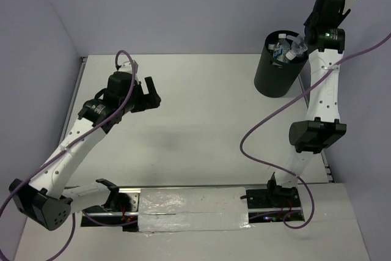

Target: Put the plastic bottles in the bin

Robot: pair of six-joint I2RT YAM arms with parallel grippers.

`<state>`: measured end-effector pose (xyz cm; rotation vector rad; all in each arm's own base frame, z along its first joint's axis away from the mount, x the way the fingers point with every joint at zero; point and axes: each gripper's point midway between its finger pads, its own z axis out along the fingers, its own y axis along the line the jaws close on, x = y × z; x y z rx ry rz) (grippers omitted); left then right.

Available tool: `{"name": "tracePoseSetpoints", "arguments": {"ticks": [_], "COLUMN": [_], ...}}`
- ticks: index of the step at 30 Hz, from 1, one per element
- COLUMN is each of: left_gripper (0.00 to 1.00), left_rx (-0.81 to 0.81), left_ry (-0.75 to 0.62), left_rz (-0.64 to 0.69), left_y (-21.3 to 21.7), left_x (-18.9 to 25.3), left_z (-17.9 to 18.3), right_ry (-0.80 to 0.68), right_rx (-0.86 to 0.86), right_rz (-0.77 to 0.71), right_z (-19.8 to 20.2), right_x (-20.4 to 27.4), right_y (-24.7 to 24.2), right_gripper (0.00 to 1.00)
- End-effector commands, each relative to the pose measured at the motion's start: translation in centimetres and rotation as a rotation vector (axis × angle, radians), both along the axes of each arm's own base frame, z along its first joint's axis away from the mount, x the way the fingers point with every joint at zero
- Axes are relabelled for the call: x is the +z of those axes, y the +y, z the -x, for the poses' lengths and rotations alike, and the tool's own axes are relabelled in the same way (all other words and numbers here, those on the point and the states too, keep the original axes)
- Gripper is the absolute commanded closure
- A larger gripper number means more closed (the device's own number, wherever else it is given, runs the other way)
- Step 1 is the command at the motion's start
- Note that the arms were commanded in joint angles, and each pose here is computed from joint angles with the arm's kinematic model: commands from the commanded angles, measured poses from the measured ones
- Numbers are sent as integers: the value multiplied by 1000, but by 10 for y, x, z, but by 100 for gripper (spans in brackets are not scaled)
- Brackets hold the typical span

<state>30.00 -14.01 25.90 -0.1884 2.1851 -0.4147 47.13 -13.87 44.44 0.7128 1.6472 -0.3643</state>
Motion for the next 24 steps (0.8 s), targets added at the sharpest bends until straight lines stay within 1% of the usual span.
{"name": "tracePoseSetpoints", "arguments": {"ticks": [1, 4, 5, 9, 13, 14, 19, 24], "left_gripper": [1, 1, 1, 1, 1, 1, 1, 1], "left_rx": [-18, -26, -32, -32, -27, -27, -54, -52], "left_ry": [-32, -35, -33, -14, 11, 11, 39, 42], "left_rz": [-8, 0, -3, -10, -24, -28, -30, -26], "left_y": [-3, -6, -6, -7, -7, -6, -8, -5], "left_x": [8, 9, 6, -5, -17, -17, -27, -31], "left_z": [-13, -17, -17, -23, -31, -32, -36, -36], "right_ry": [-86, -69, -76, -26, 39, 69, 158, 204], "right_rx": [-47, -61, -72, -111, -136, -136, -170, -158], "right_rz": [26, 40, 50, 87, 116, 117, 125, 136], "right_z": [4, -6, -5, -12, -21, -27, -36, -40], "right_x": [26, 19, 23, 9, -17, -32, -75, -97], "right_y": [-13, -18, -20, -29, -36, -37, -42, -37], "right_gripper": [61, 61, 61, 61, 61, 61, 63, 63]}}
